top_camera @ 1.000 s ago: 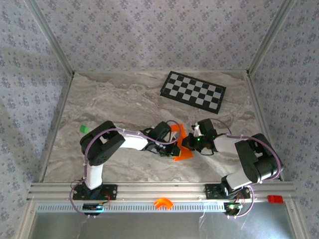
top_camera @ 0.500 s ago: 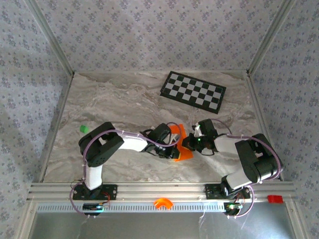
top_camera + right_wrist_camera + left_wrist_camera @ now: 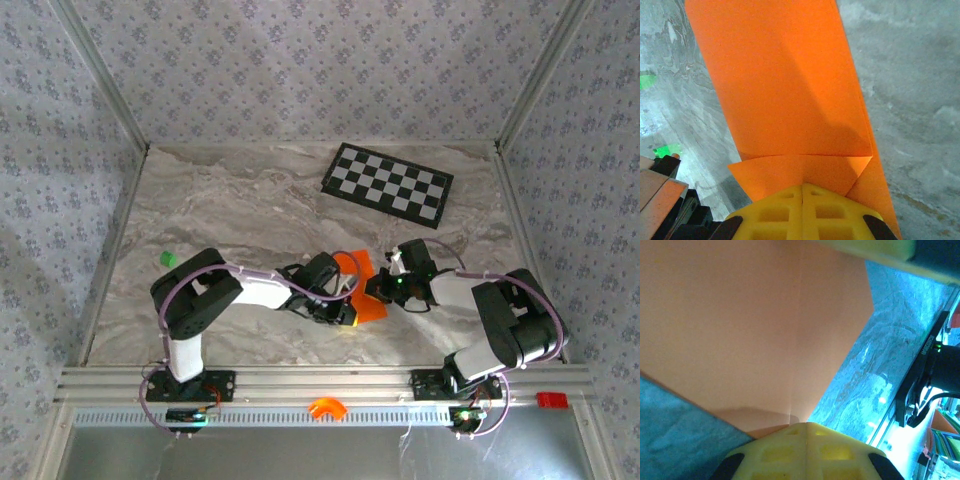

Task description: Fold a paper plane with a square sheet of paper (pick it up from the middle)

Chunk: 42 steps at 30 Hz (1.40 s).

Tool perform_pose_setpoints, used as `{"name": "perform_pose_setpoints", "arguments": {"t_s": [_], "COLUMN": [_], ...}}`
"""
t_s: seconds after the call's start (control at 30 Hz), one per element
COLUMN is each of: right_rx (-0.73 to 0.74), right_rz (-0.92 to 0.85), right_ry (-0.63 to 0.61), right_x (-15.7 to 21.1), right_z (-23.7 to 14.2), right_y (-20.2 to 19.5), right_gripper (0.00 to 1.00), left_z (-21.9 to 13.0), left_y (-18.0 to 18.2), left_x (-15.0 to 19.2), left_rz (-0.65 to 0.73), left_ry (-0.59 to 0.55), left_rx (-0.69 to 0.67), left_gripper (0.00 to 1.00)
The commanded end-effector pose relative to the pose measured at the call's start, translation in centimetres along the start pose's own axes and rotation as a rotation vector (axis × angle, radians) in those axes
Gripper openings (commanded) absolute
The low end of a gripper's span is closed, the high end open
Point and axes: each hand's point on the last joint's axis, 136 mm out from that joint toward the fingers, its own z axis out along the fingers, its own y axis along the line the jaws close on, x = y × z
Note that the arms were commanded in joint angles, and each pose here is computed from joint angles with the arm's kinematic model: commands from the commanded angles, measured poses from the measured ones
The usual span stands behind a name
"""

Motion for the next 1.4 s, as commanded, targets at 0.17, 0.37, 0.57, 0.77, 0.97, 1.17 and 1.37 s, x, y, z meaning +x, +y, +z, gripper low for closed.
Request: {"name": "perform_pose_setpoints", "arguments": {"t_s": [0.17, 0.37, 0.57, 0.77, 0.97, 1.17, 1.37], "right_rx": [0.218, 0.196, 0.189, 0.179, 0.142, 0.076, 0.038], "right_rz": [0.115, 0.13, 0.135, 0.133, 0.124, 0.079, -0.016], "right_ry": [0.055, 0.05, 0.051, 0.053, 0.055, 0.015, -0.016], "right_x": [3.0, 3.0, 3.0, 2.9, 2.4, 0.3, -0.1], "right_z": [-0.1, 0.0, 0.1, 0.1, 0.1, -1.4, -2.6], "right_y": [-6.1, -5.8, -5.7, -5.5, -4.4, -1.7, 0.5], "right_gripper": [0.0, 0.0, 0.0, 0.0, 0.0, 0.01, 0.03], "left_z": [-2.8, -4.7, -2.6, -0.5, 0.6, 0.2, -0.8], "left_y": [-2.1, -3.8, -2.9, -1.2, 2.3, 6.0, 6.7], "left_x": [0.8, -3.8, -6.0, -5.6, -2.7, 1.3, 2.5], "left_rz": [0.042, 0.046, 0.021, 0.004, -0.009, -0.007, 0.024], "left_ry": [-0.015, -0.172, -0.173, -0.124, -0.051, 0.026, 0.04], "left_rx": [0.042, 0.092, 0.057, 0.007, -0.15, -0.3, -0.331], "left_gripper": [0.07, 0.06, 0.04, 0.04, 0.0, 0.0, 0.0]}}
